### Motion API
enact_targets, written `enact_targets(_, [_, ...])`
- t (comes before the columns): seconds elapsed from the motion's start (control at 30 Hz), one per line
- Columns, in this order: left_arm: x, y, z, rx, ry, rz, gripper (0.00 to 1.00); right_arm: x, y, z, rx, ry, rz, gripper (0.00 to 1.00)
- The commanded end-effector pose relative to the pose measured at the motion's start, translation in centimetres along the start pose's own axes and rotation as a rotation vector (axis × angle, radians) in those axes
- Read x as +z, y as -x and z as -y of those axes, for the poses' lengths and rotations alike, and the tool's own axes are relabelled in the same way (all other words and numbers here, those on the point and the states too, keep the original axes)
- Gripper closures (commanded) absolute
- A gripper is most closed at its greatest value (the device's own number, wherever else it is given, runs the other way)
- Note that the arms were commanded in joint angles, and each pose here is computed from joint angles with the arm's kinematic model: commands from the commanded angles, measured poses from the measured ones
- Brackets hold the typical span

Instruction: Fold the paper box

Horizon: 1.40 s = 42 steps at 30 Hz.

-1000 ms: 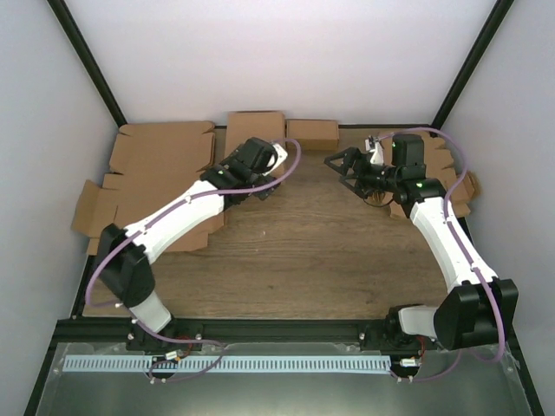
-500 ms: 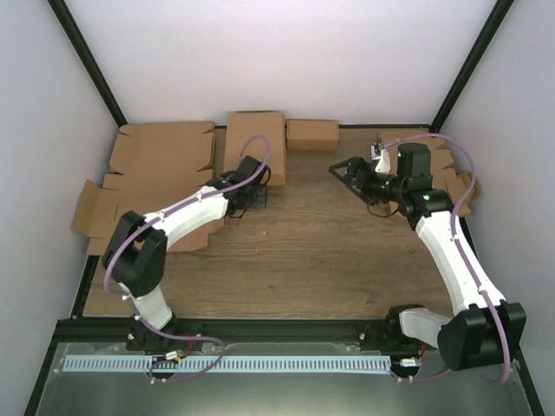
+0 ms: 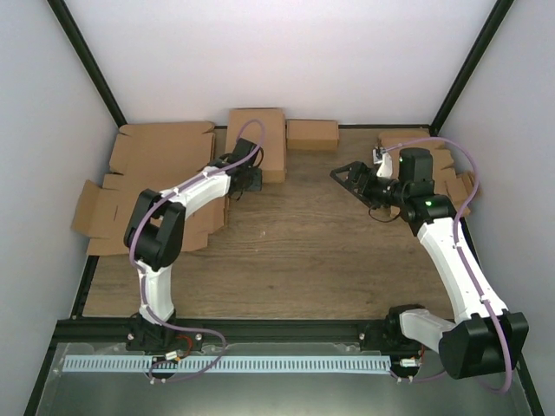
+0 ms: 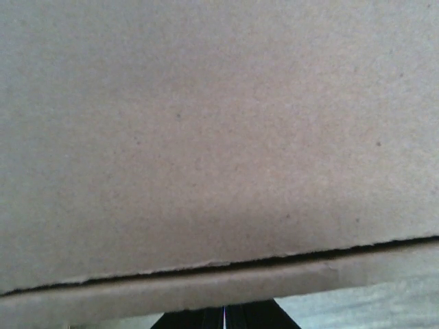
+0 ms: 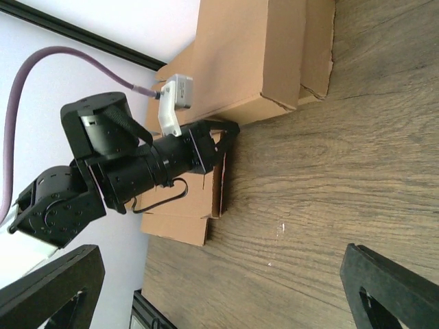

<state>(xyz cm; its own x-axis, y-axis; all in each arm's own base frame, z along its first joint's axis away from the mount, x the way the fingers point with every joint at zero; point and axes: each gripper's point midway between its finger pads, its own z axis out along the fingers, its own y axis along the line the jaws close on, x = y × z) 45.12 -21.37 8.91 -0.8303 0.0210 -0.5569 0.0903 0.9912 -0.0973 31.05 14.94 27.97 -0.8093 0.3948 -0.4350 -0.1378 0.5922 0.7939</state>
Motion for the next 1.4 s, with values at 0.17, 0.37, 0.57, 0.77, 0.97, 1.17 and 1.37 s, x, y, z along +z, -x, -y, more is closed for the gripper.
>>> enact_targets(0.17, [1.9,4.8,-0.3,0.028,-0.006,0.056,0.96,0.4,0.3,0.7,-0.014,-0.022,0.0,0.03])
enact_targets(0.37, [2.3,5.7,-0.5,0.021,-0.006,0.05,0.96,0.6,0.3,1.0,-0.015,-0.029,-0.002,0.03])
enact_targets(0.57, [1.4,4.8,-0.1,0.007,-0.045,0.014,0.89,0.7,0.6,1.2,-0.026,-0.037,0.007,0.03])
enact_targets(0.77, [-4.5,3.6,1.1,-0.035,-0.178,0.035,0.69,0.2,1.4,1.3,-0.156,-0.076,0.044,0.0])
enact_targets(0.97, [-12.7,1.2,-0.4,-0.074,-0.255,0.173,0.21,-0.9,1.1,2.1,-0.319,-0.094,0.148,0.0])
enact_targets(1.17, [-17.5,-2.6,-3.3,-0.128,-0.269,0.343,0.0,-2.0,-1.4,4.5,-0.4,-0.096,0.261,0.0])
enact_targets(1.37, [-17.2,-8.2,-5.2,-0.15,-0.309,0.437,0.0,-2.4,-4.9,9.0,-0.342,-0.092,0.391,0.0])
